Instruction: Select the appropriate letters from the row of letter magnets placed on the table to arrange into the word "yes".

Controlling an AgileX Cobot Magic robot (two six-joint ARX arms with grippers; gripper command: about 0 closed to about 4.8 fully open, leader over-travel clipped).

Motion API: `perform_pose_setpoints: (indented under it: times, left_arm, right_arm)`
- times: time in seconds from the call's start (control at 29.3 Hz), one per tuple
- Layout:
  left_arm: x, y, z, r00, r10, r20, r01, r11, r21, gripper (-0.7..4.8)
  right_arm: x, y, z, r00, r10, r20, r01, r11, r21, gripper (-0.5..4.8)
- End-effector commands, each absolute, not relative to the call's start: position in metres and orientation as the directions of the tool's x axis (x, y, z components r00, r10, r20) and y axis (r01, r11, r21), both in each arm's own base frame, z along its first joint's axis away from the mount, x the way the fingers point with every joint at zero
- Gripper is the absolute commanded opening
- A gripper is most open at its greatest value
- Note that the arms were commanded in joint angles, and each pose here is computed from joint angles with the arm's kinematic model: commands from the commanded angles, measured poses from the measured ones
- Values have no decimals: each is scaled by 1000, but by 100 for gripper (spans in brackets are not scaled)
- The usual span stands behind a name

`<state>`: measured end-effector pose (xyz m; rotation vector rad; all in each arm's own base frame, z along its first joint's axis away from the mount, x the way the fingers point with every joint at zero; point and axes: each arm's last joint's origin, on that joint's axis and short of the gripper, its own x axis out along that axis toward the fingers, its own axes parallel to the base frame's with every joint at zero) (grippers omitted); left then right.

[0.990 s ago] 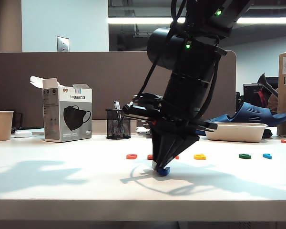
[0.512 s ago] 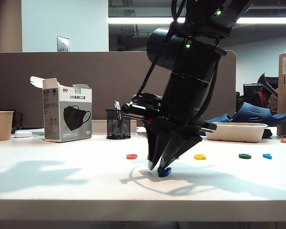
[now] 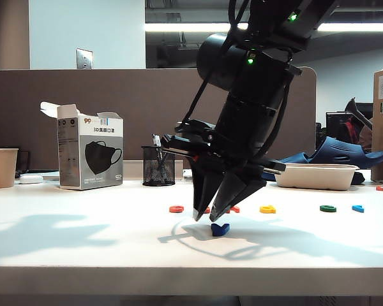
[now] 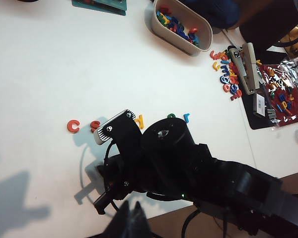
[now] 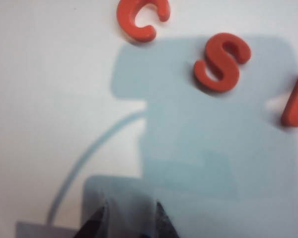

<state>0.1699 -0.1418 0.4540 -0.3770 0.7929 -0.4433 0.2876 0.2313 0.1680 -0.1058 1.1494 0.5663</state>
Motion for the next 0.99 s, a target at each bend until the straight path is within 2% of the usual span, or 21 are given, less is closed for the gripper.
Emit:
perform_pose_setpoints:
  times: [0.03,0.41,0.75,0.99]
  left_arm:
    - [169,-141,457,630,-517,-579,249,841,-481,-5]
    - [169,-141,457,630,-517,-579,249,841,-481,-5]
    - [169,-141,457,630,-518,-579,249,841,-481,-5]
    - [169,-141,457,630,-517,-579,249,841,-481,-5]
  right_arm:
    - [290,234,175,307,388,-869,-482,851,209,117]
    - [309,238,224,360,377,-854,-461,867,188,117]
    - [321,230,264,436,281,-855,-395,913,99,117]
    - [321,225,270,432,216,-876,-366,929,49,119]
